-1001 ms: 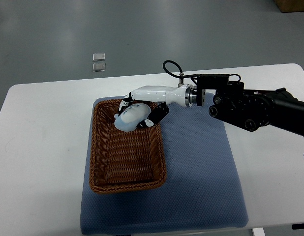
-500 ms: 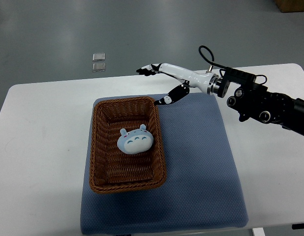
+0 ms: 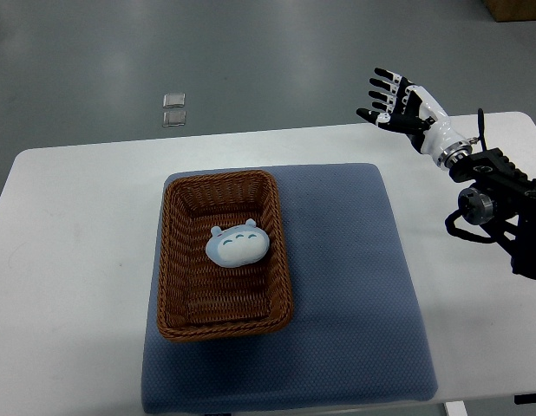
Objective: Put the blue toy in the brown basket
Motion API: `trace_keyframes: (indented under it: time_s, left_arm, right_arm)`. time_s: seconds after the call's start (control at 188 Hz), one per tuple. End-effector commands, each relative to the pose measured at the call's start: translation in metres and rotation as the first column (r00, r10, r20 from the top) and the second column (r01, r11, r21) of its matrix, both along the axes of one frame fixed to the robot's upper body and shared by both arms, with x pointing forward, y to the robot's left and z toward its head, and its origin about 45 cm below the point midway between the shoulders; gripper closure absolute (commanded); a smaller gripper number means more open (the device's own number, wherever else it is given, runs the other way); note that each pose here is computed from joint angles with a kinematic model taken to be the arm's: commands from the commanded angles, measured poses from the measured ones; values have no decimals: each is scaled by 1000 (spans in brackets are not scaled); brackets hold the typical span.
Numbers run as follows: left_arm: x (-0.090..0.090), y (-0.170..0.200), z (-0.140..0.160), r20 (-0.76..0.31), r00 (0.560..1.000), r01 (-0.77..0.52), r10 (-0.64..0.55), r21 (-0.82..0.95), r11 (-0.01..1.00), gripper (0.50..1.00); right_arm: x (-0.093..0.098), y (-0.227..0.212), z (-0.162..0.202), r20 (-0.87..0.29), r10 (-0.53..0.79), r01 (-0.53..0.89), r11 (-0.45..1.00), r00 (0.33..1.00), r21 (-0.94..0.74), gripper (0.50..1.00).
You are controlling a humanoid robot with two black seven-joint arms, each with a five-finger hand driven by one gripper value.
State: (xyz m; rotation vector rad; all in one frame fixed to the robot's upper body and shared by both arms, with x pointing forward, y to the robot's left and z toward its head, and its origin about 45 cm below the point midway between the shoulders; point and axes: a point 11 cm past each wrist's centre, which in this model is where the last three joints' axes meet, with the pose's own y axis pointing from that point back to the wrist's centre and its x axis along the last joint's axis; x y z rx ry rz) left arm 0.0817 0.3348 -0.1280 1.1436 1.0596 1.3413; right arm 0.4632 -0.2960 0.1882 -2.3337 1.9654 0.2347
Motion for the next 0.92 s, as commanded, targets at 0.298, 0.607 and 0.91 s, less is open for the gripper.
trace_keyframes:
  time_s: [0.298, 0.607, 0.91]
  left_arm:
    - [5, -1, 1, 8, 1000, 2, -2, -1, 1000, 500]
    - [6, -1, 1, 11, 1000, -2, 2, -2, 1000, 500]
    - [6, -1, 1, 11, 1000, -3, 3, -3, 1000, 500]
  right_arm:
    - [-15, -10, -26, -107, -85, 109, 964, 991, 242, 634]
    - [-22, -5, -37, -119, -53, 81, 964, 992, 251, 587]
    - [-23, -16, -39, -119, -88, 115, 963, 989, 245, 585]
